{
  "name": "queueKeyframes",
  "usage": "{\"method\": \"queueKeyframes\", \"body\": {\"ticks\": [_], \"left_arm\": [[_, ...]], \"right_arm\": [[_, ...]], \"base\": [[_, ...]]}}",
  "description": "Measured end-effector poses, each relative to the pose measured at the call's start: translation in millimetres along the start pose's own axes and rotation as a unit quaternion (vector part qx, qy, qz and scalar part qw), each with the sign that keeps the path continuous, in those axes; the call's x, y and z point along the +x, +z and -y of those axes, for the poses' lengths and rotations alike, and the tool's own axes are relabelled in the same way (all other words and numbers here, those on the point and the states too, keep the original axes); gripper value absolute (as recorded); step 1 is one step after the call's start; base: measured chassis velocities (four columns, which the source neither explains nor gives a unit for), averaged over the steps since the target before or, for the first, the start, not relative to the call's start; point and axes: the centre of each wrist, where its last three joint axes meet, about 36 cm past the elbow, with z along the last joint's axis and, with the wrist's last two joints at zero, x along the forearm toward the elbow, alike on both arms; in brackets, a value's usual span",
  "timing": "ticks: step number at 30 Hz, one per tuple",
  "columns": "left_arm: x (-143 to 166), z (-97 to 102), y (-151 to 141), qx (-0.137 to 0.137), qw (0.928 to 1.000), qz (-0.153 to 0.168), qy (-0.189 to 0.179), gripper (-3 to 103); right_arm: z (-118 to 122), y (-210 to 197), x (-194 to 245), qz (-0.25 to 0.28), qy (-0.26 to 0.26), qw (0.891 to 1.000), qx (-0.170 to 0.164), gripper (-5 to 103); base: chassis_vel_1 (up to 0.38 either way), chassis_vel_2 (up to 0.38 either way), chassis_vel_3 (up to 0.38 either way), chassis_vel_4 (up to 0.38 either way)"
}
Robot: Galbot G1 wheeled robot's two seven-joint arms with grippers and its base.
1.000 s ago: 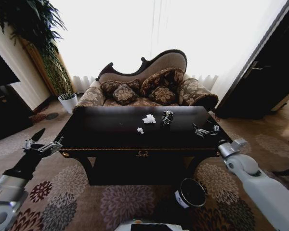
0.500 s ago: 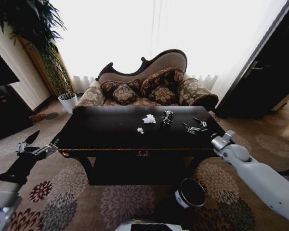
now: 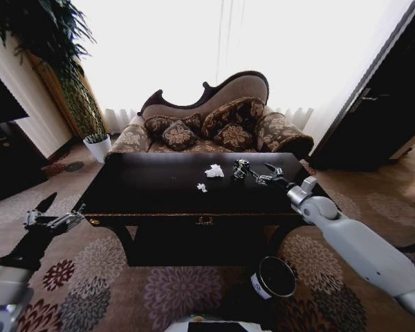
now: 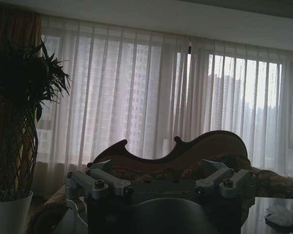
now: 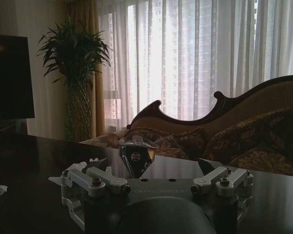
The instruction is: Move to the front of the table and place the trash on the table into the trash bin.
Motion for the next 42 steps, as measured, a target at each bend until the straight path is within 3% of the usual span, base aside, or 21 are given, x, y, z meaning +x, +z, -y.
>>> {"method": "queueKeyframes", "body": {"ticks": [8, 21, 38, 41, 42], "left_arm": [[0, -1.5, 4, 0.0, 1.0, -0.004, -0.003, 100], [0, -2.7, 8, 0.001, 1.0, -0.006, -0.006, 100], [4, -0.2, 8, -0.003, 0.9999, -0.012, -0.01, 100], [5, -0.2, 8, -0.005, 0.9998, -0.012, -0.011, 100], [5, 0.1, 7, -0.006, 0.9998, -0.012, -0.011, 100]], "right_arm": [[-12, 8, -13, -0.003, -0.012, 1.0, -0.005, 100], [0, 24, -24, -0.027, 0.0, 1.0, 0.005, 100], [-11, 30, -54, -0.03, -0.021, 0.999, 0.004, 102], [-10, 27, -55, -0.026, -0.021, 0.999, 0.004, 98], [-9, 26, -55, -0.025, -0.021, 0.999, 0.004, 88]], "base": [[0.0, 0.0, 0.0, 0.0], [0.0, 0.0, 0.0, 0.0], [0.0, 0.0, 0.0, 0.0], [0.0, 0.0, 0.0, 0.0], [0.0, 0.0, 0.0, 0.0]]}}
